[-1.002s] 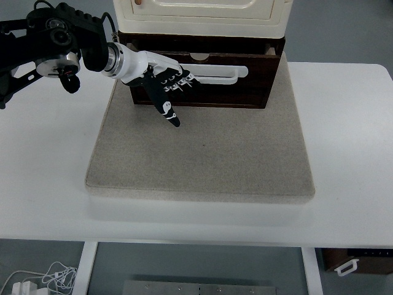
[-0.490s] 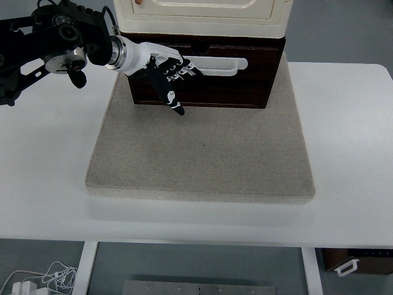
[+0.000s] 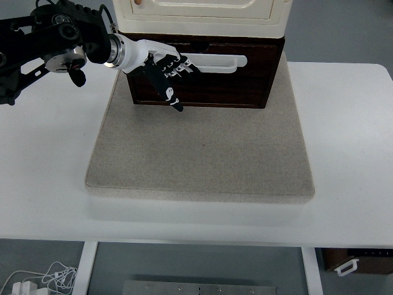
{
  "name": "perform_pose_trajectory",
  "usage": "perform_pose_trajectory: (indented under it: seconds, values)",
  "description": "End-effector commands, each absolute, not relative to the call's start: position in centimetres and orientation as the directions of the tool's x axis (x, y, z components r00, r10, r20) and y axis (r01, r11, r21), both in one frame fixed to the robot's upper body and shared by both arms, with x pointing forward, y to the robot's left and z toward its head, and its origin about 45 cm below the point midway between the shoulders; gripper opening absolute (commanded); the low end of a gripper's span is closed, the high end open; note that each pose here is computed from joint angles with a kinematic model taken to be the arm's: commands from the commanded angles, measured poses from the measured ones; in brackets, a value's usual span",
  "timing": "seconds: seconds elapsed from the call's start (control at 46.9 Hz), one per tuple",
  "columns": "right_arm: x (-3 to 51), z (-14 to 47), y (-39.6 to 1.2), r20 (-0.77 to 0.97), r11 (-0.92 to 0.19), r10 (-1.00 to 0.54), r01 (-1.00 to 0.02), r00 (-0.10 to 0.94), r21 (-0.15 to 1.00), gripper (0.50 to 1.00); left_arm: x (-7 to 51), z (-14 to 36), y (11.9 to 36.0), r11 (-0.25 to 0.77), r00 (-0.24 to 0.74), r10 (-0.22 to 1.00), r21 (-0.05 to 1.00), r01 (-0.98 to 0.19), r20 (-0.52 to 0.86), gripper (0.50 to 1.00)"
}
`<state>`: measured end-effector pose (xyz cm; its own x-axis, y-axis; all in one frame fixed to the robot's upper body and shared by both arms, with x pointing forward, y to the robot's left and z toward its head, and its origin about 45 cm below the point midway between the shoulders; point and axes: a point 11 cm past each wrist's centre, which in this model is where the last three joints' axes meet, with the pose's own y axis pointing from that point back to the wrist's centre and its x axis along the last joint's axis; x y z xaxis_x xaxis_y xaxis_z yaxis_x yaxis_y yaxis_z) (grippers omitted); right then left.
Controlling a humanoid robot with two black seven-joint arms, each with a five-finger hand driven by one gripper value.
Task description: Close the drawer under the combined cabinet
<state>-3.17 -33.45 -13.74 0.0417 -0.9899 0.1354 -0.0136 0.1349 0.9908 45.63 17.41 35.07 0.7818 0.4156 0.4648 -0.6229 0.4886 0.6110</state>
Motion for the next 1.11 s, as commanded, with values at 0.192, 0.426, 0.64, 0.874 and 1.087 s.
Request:
perform_pose_trajectory:
  seconds: [0.192,0.426,0.64,0.874,1.087]
  values:
    - [-3.3,-13.7,-33.4,0.135,0.135,-0.99,-0.012,0.042,0.991,0.952,46.1,35.5,18.2,0.479,0.766,0.441,0.6,-0.641,0.467,1.0]
    - [-3.2,-13.7,-33.4,0.135,0.135,-0.99,-0.014,0.042,0.991,0.952,46.3,36.0,18.3,0.48,0.759,0.451,0.589,-0.65,0.47,1.0]
    - [-3.2,-13.7,-33.4,0.135,0.135,-0.99,-0.015,0.042,0.991,0.952,46.1,37.5,17.4,0.529,0.763,0.459,0.55,-0.646,0.455,1.0]
    - [-3.2,-13.7,-33.4,0.135,0.135,-0.99,-0.014,0.042,0.991,0.952,44.7,39.6,15.8,0.667,0.838,0.379,0.511,-0.542,0.393,1.0]
    - [-3.2,-13.7,-33.4,0.135,0.135,-0.99,-0.015,0.042,0.991,0.952,42.9,43.6,13.7,0.833,0.896,0.33,0.355,-0.425,0.296,1.0]
